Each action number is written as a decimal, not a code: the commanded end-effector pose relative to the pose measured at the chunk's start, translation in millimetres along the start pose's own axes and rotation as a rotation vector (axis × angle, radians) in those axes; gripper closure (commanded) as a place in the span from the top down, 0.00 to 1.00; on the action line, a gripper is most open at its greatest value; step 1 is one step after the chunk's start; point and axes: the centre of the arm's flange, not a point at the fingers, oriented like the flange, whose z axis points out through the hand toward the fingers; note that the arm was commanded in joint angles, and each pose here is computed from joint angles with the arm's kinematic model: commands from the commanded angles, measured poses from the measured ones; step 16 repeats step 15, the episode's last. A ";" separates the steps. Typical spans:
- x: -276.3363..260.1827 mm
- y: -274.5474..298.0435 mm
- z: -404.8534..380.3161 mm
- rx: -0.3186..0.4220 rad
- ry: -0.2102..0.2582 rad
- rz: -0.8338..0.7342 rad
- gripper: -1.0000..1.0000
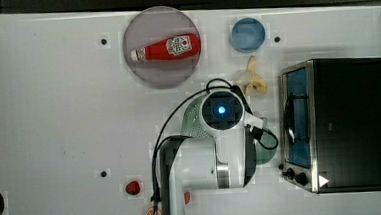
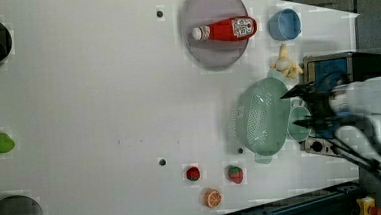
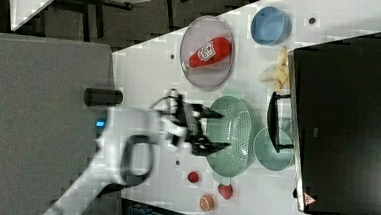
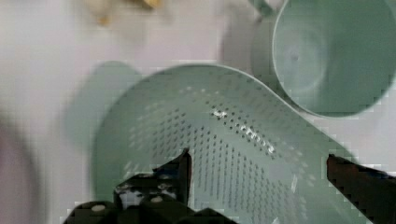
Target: Drag strainer left to right.
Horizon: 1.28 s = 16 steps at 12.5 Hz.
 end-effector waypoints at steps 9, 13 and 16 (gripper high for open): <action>-11.5 52.8 -292.6 0.094 -0.036 -0.413 1.00; -8.4 61.2 -316.0 0.107 -0.028 -0.405 1.00; -8.8 62.1 -317.5 0.110 -0.026 -0.405 1.00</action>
